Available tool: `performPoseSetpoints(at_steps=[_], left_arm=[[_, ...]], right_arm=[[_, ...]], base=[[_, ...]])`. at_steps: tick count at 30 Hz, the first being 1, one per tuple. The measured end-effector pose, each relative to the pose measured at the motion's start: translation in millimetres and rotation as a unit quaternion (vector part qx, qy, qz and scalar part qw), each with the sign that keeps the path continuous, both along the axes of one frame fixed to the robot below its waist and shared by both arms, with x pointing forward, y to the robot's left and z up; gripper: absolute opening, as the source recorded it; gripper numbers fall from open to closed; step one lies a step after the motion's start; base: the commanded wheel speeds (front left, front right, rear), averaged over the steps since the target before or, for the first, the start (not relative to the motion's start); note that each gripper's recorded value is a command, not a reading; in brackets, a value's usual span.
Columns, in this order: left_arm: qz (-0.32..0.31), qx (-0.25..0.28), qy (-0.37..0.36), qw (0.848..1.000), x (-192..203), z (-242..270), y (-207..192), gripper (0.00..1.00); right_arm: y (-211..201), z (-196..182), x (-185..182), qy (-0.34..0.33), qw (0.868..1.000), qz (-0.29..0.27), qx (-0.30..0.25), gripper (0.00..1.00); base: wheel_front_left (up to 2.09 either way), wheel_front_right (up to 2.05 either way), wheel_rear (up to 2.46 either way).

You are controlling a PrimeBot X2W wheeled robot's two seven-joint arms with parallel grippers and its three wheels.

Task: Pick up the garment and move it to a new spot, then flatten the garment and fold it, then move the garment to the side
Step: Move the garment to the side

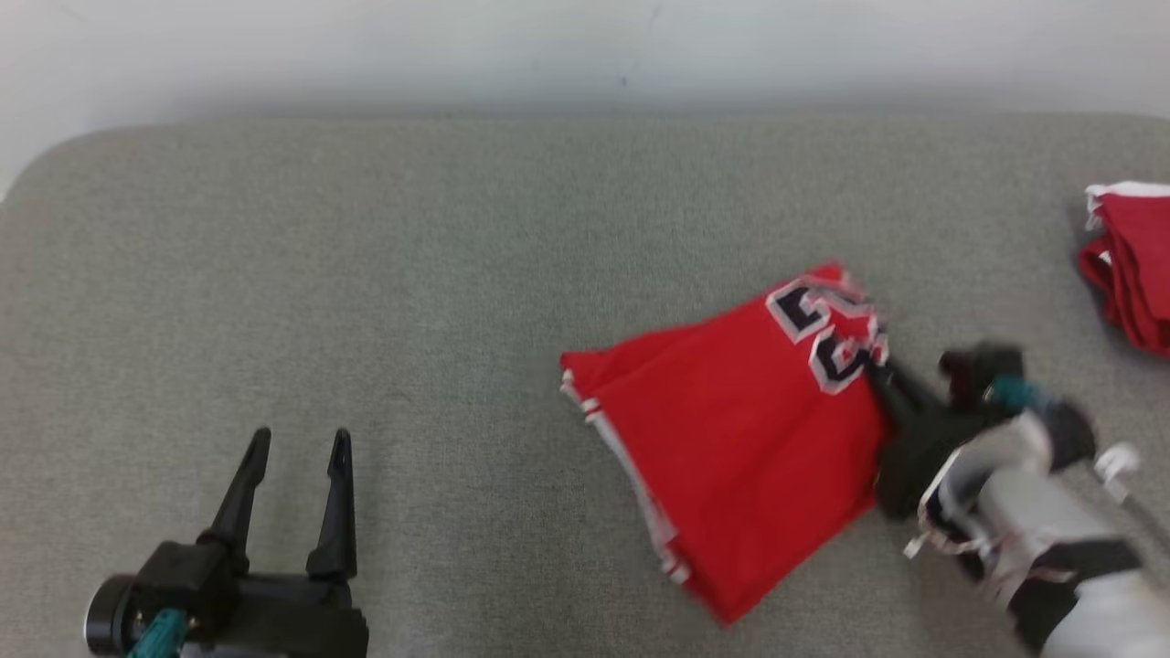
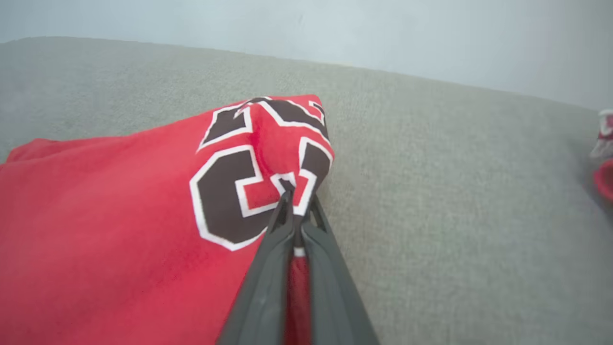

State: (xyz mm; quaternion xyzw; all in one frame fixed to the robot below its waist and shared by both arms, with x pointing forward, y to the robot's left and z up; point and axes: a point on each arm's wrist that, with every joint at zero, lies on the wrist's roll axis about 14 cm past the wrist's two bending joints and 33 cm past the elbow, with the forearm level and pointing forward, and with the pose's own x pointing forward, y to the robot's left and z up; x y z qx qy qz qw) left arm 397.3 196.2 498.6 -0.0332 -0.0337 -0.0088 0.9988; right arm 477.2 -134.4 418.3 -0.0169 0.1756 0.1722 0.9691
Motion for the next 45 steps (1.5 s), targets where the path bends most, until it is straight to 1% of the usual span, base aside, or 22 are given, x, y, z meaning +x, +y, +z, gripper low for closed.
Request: performPoseSetpoints(at_steps=[6,9,14,18,21,24,30,33,37,41,42,43,44,45], left_arm=[[-0.014,-0.006,-0.007,1.0,30.0,-1.3,-10.9,1.0],[-0.026,-0.008,-0.008,1.0,46.1,-5.3,-20.6,1.0],[-0.039,-0.013,-0.011,0.999,73.7,-14.3,-33.8,1.0],[-0.053,-0.019,-0.003,0.998,88.1,-28.9,-46.5,1.0],[-0.068,-0.023,0.0,0.997,96.0,-37.5,-58.8,1.0],[-0.087,-0.023,0.0,0.996,102.4,-43.0,-73.2,1.0],[-0.116,-0.021,-0.005,0.993,111.3,-51.0,-92.7,1.0],[-0.125,-0.021,-0.005,0.992,113.6,-55.0,-97.1,1.0],[-0.13,-0.02,-0.003,0.991,115.2,-59.3,-99.6,1.0],[-0.13,-0.019,-0.001,0.991,114.7,-62.1,-98.5,1.0],[-0.129,-0.018,-0.001,0.991,114.8,-62.0,-97.8,1.0],[-0.128,-0.017,-0.001,0.992,114.9,-61.7,-96.8,1.0],[-0.127,-0.016,-0.001,0.992,114.7,-61.5,-95.6,1.0],[-0.125,-0.015,0.0,0.992,114.3,-61.5,-94.5,1.0]], right_arm=[[-40.4,34.1,54.5,-0.051,0.996,0.013,-0.074,0.0],[-67.4,47.2,75.9,-0.067,0.992,0.009,-0.107,0.0],[-133.3,59.5,96.6,-0.071,0.985,-0.03,-0.151,0.0],[-170.1,59.0,98.6,-0.062,0.981,-0.051,-0.175,0.0],[-201.1,71.3,95.9,-0.065,0.976,-0.077,-0.192,0.0],[-234.0,91.4,91.7,-0.072,0.969,-0.108,-0.212,0.0],[-287.4,107.2,77.4,-0.049,0.952,-0.153,-0.262,0.0],[-306.5,113.8,73.7,-0.04,0.943,-0.167,-0.286,0.0],[-322.5,112.5,72.5,-0.023,0.934,-0.182,-0.308,0.0],[-331.5,98.5,71.6,0.004,0.926,-0.187,-0.328,0.0],[-334.9,92.7,69.9,0.016,0.924,-0.191,-0.332,0.24],[-338.6,86.5,67.9,0.03,0.921,-0.197,-0.334,0.88],[-340.6,81.9,66.7,0.038,0.919,-0.199,-0.337,1.0],[-340.4,81.5,68.1,0.036,0.919,-0.198,-0.34,1.0]], base=[[0.0,0.0,0.0],[0.0,0.0,0.0],[0.0,0.0,0.0],[0.0,0.0,0.0],[0.0,0.0,0.0],[0.0,0.0,0.0],[0.0,0.0,0.0],[0.0,0.0,0.0],[0.0,0.0,0.0],[0.0,0.0,0.0],[0.0,0.0,0.0],[0.0,0.0,0.0],[0.0,0.0,0.0],[0.0,0.0,0.0]])
